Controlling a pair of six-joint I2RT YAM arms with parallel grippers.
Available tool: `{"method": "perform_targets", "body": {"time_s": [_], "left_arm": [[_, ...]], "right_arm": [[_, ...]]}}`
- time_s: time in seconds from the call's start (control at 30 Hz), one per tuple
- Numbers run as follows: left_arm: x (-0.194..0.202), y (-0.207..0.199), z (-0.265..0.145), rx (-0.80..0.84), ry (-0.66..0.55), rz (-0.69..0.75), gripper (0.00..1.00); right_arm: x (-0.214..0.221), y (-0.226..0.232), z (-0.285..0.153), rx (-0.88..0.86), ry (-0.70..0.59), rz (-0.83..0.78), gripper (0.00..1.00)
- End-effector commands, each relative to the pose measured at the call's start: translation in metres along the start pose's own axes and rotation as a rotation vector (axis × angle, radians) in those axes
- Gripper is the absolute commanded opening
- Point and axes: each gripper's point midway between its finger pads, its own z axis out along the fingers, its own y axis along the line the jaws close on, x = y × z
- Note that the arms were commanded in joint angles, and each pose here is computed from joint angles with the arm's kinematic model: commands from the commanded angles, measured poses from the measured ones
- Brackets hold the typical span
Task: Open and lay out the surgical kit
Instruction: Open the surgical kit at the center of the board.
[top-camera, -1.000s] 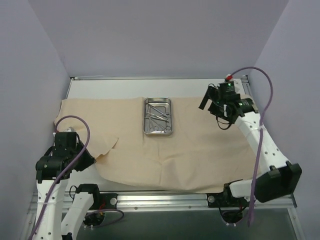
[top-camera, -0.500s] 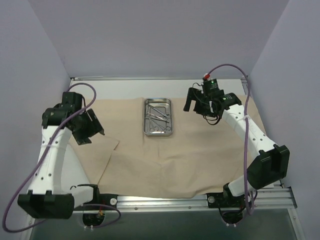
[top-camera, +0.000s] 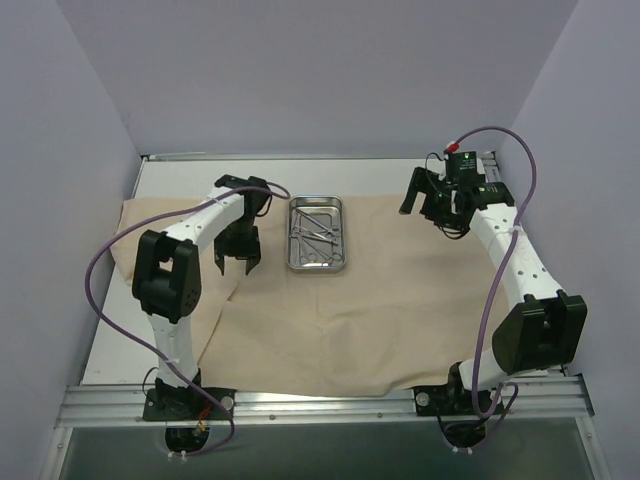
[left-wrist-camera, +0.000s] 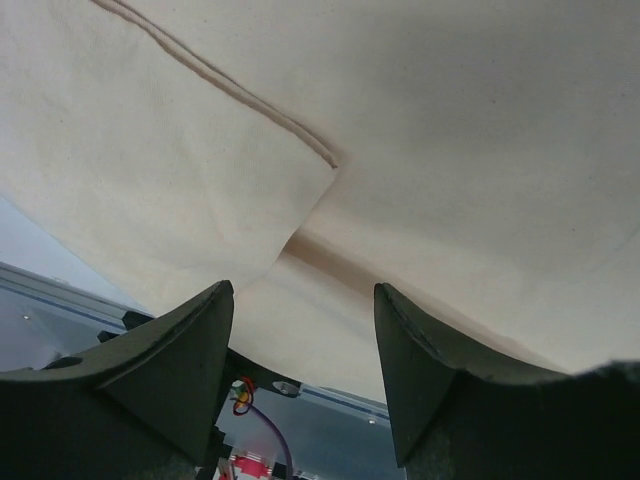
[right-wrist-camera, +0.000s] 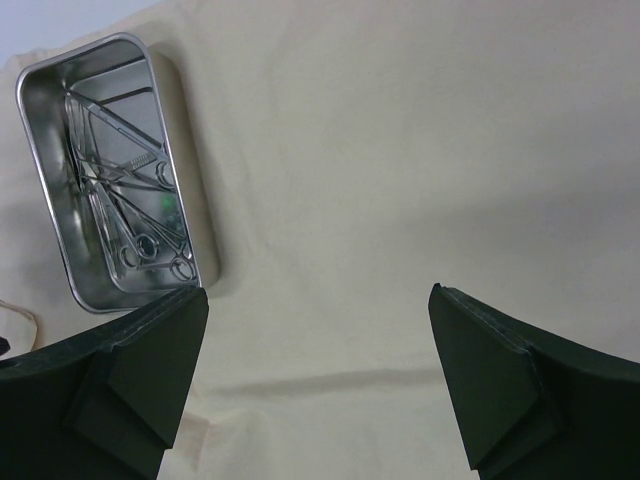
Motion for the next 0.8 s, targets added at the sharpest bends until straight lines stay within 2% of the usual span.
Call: {"method": "perform_targets", "body": {"time_s": [0.0,0.17,0.5,0.77], "left_arm": [[0.004,0.025,-0.005,-0.132,0.022,0.06,0.67],[-0.002,0.016,0.015,-0.133,0.041,0.092,0.66],[-0.017,0.0,0.048,-0.141,0.052,0.127,0.54],[-0.022,0.0,0.063,-0.12,0.071,0.103,0.52]], "right_arm": [[-0.012,0.008,-0.015,-0.037,-0.036,-0.019,1.0],[-0.013,0.006,-0.01,-0.039,-0.028,-0.006,1.0],[-0.007,0.005,-0.005,-0.042,-0.004,0.005,1.0],[-0.005,0.005,-0.003,-0.047,0.004,0.004,1.0]]}}
